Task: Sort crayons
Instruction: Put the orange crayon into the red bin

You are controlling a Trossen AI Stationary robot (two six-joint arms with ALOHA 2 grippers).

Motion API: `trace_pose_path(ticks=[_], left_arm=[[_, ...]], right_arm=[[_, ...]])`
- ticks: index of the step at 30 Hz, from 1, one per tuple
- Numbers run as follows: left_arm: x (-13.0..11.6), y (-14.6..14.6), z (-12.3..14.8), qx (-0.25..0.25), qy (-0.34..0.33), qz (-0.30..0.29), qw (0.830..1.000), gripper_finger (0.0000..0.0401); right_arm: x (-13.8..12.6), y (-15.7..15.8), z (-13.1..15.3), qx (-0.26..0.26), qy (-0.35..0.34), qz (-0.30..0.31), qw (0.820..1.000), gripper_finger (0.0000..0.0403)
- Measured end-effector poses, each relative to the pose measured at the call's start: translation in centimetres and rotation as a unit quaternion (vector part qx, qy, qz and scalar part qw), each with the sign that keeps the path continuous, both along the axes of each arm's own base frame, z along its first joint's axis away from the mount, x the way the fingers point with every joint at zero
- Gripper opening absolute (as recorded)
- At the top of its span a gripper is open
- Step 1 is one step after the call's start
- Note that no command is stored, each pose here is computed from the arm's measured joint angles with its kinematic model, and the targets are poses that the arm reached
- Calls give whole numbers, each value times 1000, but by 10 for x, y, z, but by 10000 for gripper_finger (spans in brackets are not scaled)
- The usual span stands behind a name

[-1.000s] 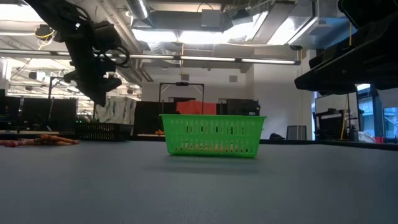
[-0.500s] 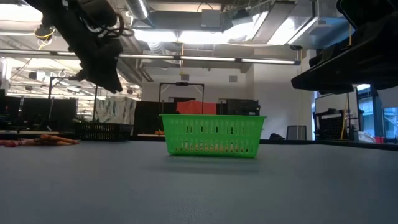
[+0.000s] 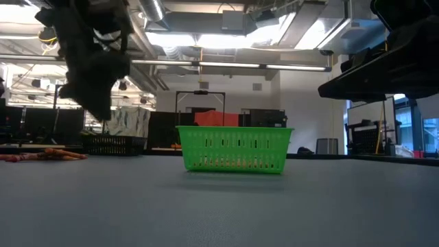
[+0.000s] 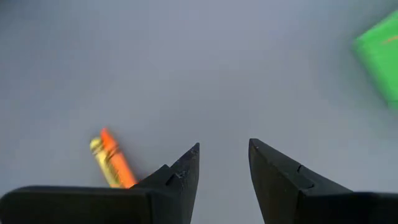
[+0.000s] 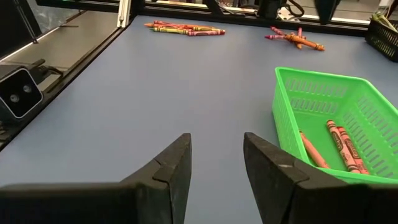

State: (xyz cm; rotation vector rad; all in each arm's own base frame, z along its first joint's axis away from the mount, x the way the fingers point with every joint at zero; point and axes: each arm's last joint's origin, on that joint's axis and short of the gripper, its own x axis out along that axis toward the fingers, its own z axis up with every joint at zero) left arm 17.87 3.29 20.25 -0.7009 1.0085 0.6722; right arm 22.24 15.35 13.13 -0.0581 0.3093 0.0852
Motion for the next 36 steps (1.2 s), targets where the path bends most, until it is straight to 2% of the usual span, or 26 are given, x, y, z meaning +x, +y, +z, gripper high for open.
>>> trace_pose_path(ticks=[4, 14, 19, 25, 31, 36], left_arm=[[3, 0, -16, -9, 67, 23, 997, 121], [10, 14, -49, -25, 176, 70, 982, 121], [11, 21, -60, -22, 209, 74, 975, 121], [11, 24, -62, -15, 217, 78, 973, 121], [9, 22, -59, -40, 212, 70, 974, 121], [0, 21, -58, -24, 261, 81, 962, 121]], right_arm=[[0, 0, 0, -1, 1, 0, 1000, 143], [0, 0, -1, -4, 6, 0, 1000, 143], [-1, 0, -2, -5, 8, 0, 1000, 143], [-1, 0, -2, -6, 9, 0, 1000, 143], [-1, 0, -2, -6, 9, 0, 1000, 143], [-1, 0, -2, -6, 9, 0, 1000, 143]])
